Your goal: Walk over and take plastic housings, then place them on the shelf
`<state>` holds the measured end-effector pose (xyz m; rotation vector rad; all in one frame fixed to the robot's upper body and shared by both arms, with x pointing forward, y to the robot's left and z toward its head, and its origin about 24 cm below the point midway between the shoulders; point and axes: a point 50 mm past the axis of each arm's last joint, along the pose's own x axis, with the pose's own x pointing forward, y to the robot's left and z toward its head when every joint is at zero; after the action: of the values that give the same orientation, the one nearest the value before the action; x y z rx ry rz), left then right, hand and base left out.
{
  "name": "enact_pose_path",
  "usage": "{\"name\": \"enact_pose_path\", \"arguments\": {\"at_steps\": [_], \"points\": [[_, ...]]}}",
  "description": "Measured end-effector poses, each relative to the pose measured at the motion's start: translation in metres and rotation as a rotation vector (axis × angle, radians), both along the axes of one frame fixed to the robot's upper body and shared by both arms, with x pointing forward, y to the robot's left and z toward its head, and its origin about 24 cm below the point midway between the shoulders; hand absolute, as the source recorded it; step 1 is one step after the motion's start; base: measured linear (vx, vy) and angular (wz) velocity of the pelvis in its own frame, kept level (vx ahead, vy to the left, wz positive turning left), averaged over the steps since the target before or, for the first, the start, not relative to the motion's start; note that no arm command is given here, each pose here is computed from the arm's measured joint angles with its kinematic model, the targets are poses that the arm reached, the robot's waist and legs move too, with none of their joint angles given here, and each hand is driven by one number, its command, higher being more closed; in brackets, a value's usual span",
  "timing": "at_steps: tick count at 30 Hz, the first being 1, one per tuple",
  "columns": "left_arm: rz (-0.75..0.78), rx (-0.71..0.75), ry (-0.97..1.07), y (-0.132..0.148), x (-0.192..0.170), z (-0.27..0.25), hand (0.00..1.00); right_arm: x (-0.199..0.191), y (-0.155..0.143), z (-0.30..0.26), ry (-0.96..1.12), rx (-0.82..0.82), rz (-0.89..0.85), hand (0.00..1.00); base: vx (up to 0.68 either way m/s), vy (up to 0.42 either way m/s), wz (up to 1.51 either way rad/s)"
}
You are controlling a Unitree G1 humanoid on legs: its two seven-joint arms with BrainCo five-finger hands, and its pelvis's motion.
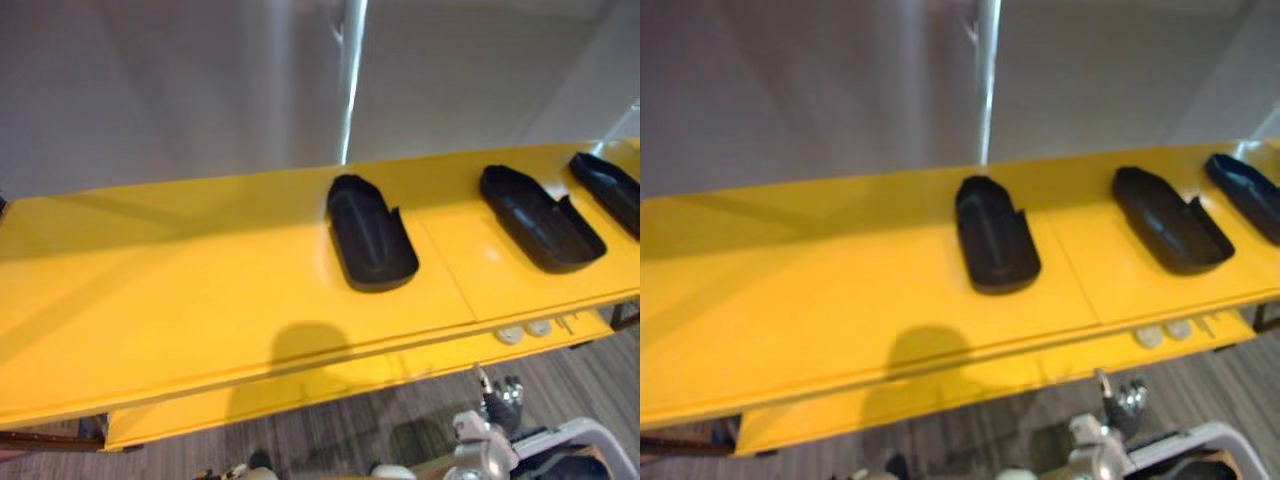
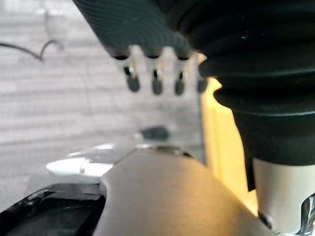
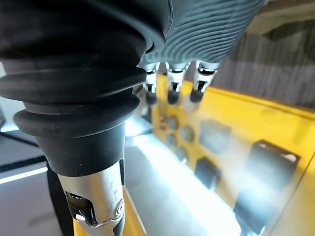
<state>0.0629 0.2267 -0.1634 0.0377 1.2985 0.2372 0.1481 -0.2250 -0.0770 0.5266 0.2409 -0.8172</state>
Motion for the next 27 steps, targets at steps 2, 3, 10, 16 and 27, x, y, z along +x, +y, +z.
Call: {"name": "enact_pose_path", "arguments": {"at_steps": [2, 3, 10, 16, 27], "points": [[-0.046, 0.013, 0.017, 0.000, 0.003, 0.000, 0.00, 0.003, 0.005, 0.001, 0.005, -0.018, 0.038, 0.00, -0.02, -0.012, -0.46], [-0.071, 0.021, 0.030, 0.001, 0.003, 0.000, 0.00, 0.004, 0.009, 0.001, 0.017, -0.036, 0.068, 0.00, -0.02, -0.027, -0.47], [-0.222, 0.064, 0.068, 0.001, 0.006, 0.000, 0.00, 0.006, 0.010, 0.018, 0.061, -0.236, 0.186, 0.00, -0.02, -0.031, -0.62], [-0.231, 0.056, 0.013, -0.001, 0.011, 0.001, 0.00, 0.025, -0.010, 0.052, -0.049, -0.387, 0.296, 0.00, 0.02, -0.053, -0.88], [-0.154, 0.109, 0.032, -0.007, 0.009, 0.001, 0.00, 0.049, 0.006, 0.062, -0.140, -0.395, 0.454, 0.00, -0.12, 0.147, -0.37]]}}
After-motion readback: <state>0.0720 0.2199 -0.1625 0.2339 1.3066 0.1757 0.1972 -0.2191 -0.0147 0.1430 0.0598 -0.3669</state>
